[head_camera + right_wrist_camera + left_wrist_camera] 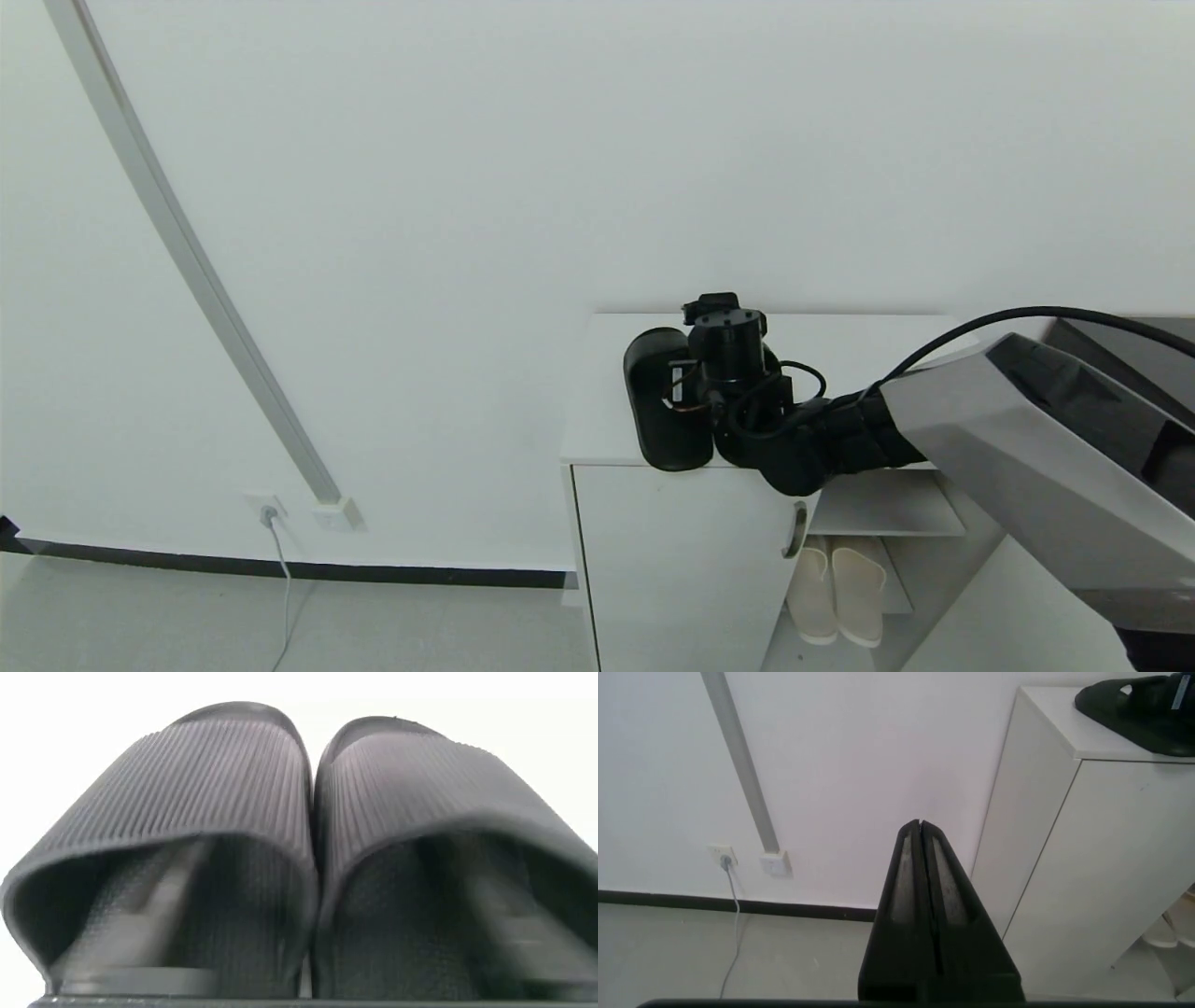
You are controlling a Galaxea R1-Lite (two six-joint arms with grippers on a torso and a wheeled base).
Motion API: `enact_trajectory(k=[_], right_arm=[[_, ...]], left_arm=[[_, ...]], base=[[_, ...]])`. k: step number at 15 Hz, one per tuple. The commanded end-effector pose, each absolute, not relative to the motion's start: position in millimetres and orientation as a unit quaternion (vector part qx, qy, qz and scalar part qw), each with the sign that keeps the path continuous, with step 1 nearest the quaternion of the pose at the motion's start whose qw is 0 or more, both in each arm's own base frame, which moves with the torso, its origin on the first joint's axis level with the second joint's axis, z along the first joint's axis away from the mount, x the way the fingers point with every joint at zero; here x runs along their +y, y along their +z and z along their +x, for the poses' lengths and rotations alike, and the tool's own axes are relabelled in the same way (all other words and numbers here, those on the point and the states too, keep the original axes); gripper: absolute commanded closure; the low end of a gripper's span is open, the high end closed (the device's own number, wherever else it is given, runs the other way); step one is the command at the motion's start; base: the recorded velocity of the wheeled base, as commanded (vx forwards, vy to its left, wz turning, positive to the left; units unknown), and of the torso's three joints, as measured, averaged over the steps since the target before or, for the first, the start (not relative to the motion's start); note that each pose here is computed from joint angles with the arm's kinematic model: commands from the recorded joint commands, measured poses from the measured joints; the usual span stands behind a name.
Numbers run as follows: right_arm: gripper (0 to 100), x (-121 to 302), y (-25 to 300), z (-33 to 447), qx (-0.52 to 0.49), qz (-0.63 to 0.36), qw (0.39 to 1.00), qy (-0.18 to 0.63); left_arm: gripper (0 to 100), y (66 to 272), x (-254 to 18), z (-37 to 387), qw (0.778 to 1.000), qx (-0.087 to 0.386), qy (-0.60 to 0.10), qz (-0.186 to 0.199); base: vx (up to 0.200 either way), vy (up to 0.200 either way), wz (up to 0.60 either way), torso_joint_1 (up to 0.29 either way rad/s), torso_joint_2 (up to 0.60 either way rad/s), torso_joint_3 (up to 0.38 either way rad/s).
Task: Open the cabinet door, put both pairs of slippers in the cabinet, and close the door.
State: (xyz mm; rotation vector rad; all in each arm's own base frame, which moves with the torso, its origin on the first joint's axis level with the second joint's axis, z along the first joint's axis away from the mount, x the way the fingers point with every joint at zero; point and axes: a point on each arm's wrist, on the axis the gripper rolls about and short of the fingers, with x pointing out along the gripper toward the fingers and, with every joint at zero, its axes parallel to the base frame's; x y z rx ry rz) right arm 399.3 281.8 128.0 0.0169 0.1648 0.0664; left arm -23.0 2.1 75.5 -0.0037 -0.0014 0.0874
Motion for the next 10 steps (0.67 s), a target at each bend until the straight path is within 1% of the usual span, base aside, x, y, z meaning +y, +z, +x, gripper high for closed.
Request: enact_trajectory(k=[1, 6, 9, 10], right_arm=[[100, 283.3, 124.8, 399.6, 0.084, 0.007, 0.996, 0.034], [100, 283.0, 125.7, 399.2, 0.083, 0.008, 0.996, 0.034], [100, 280.5, 137.2, 393.5, 0.076, 0.012, 0.996, 0.034], [100, 277.7, 144.0, 383.7, 0.077, 0.012, 0.996, 0.038]], left_arm=[[100, 75.5, 2.1, -22.9, 0.999, 0.0, 0.044, -0.002], [100, 75.5, 2.1, -22.9, 0.999, 0.0, 0.044, -0.002], [100, 75.5, 2.1, -22.9, 0.999, 0.0, 0.044, -0.002], [100, 75.5, 2.1, -22.9, 0.999, 0.0, 0.044, -0.002]], base=[[0.0, 0.0, 0.0, 0.0, 0.0, 0.0], [0.0, 0.0, 0.0, 0.0, 0.0, 0.0], [0.0, 0.0, 0.0, 0.0, 0.0, 0.0], [0.0, 0.0, 0.0, 0.0, 0.0, 0.0]])
